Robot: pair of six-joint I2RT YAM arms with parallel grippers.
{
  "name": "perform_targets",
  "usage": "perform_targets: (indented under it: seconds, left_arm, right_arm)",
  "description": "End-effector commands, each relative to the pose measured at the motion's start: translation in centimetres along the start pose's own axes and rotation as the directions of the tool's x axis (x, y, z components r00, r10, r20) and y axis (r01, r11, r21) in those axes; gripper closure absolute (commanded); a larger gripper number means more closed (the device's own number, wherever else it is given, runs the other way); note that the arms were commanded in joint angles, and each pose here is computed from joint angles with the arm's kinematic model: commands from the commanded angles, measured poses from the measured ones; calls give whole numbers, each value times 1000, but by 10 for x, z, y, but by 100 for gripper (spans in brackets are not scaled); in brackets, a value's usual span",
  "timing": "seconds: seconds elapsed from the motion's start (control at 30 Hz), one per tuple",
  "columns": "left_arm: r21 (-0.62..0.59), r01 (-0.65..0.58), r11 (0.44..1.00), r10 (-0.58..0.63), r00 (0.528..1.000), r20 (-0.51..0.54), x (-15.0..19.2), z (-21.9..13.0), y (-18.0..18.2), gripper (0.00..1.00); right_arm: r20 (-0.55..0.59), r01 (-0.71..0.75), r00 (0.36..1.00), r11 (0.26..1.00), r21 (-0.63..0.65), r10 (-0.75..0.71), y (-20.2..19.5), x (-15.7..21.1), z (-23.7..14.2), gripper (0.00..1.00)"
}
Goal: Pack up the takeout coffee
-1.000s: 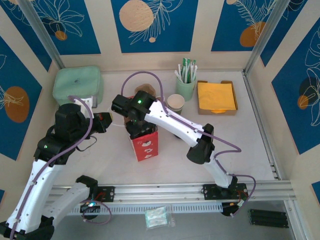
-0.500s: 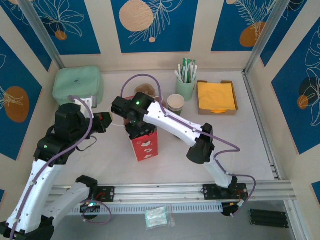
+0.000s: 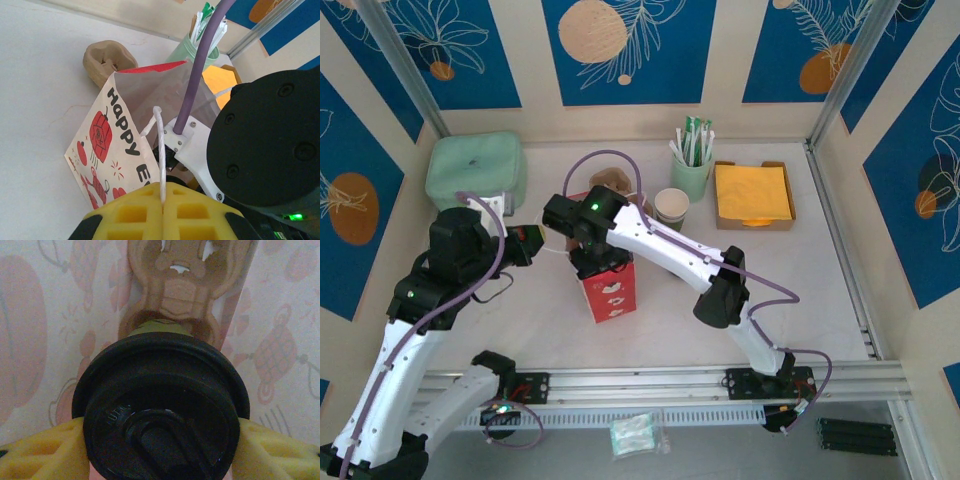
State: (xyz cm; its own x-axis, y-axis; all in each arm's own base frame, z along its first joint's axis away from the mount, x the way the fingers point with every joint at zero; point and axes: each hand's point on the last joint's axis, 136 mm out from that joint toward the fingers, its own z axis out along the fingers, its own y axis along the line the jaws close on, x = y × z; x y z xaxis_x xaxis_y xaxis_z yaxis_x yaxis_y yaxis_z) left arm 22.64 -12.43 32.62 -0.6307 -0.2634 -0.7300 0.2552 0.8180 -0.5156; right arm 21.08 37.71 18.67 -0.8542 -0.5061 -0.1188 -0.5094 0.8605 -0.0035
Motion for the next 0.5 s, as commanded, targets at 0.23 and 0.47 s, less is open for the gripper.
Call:
perform_targets:
  seconds: [0.23, 0.47]
  left_arm:
    - [-9, 17, 1000, -17, 999, 34, -4, -4, 3, 100]
    - [-6, 17, 1000, -17, 999, 31, -3, -2, 3, 100]
  right_arm:
    - [-73, -140, 988, 990, -16, 138, -8, 12, -3, 38]
    - [-108, -186, 977, 983, -5, 184, -10, 17, 5, 37]
